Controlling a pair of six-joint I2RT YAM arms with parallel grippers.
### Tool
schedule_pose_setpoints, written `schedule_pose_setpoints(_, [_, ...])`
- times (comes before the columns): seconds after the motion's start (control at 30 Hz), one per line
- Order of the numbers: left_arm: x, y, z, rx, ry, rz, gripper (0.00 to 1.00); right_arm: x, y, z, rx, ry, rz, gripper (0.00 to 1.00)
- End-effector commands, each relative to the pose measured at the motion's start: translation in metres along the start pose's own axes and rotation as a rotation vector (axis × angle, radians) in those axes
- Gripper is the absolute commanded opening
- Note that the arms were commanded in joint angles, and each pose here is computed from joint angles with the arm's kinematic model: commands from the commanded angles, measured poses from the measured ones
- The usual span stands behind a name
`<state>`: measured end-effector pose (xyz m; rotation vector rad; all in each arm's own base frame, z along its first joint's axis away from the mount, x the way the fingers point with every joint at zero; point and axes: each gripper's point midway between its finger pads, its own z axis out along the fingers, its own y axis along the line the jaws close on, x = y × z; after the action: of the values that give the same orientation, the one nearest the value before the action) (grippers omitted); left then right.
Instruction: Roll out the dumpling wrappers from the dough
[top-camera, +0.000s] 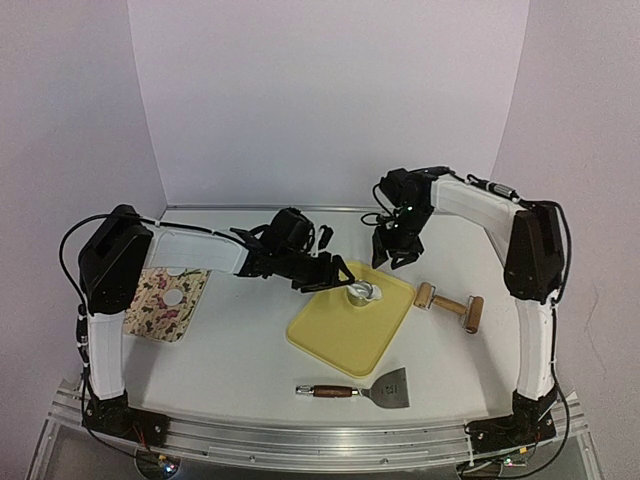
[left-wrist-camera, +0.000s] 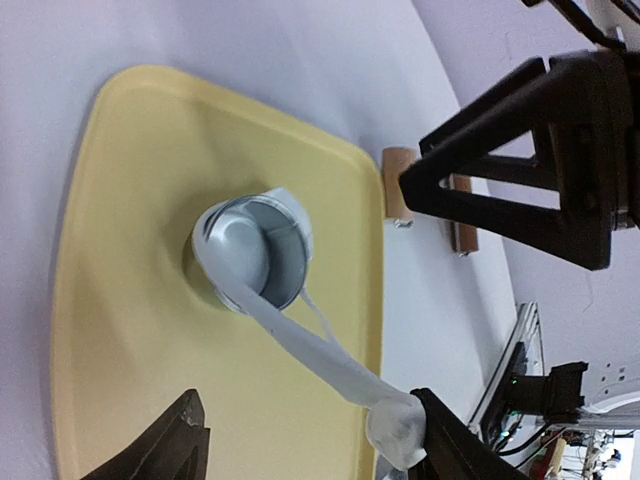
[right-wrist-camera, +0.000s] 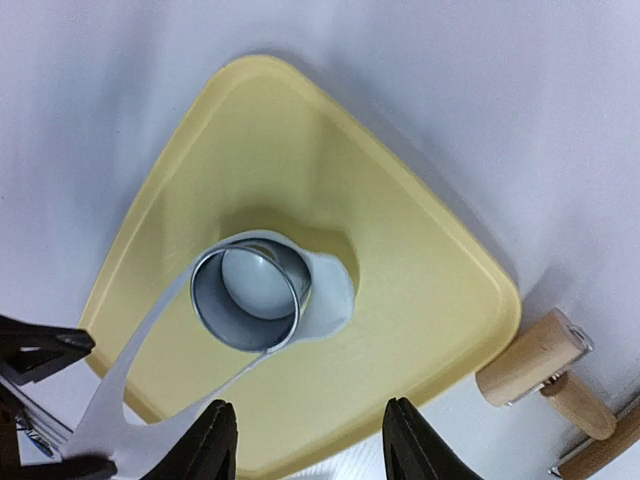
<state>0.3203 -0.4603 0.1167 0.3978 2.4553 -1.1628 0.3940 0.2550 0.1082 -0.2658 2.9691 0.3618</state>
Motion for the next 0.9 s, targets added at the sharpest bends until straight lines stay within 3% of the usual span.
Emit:
schedule_pose_setpoints(0.0, [-0.030,-0.031,0.003,0.111,-0.036,-0.019,0.61,-0.002,0.008,-0.054,-0.159,-0.157,-0.074,0.51])
schedule_pose_setpoints(0.17, [-0.033,-0.030,0.011,0.145,-0.006,-0.092,0.49,0.017,0.025,-0.071,-0.353,-0.286,-0.206,0.52])
schedule_pose_setpoints(0.27, [-0.035,-0.031,0.013,0.162,0.007,-0.114,0.47,0.029,0.043,-0.084,-0.463,-0.370,-0.276,0.58])
schedule_pose_setpoints(0.43, [-0.037,-0.026,0.016,0.153,0.010,-0.123,0.46,0.037,0.046,-0.067,-0.383,-0.370,-0.322,0.56])
schedule_pose_setpoints(0.7, [-0.045,0.023,-0.019,-0.026,-0.105,-0.185,0.75,0.058,0.069,-0.024,-0.219,-0.322,-0.410,0.65])
schedule_pose_setpoints(0.87, [-0.045,0.050,-0.043,-0.114,-0.131,-0.202,0.85,0.082,0.103,0.003,-0.214,-0.257,-0.546,0.67])
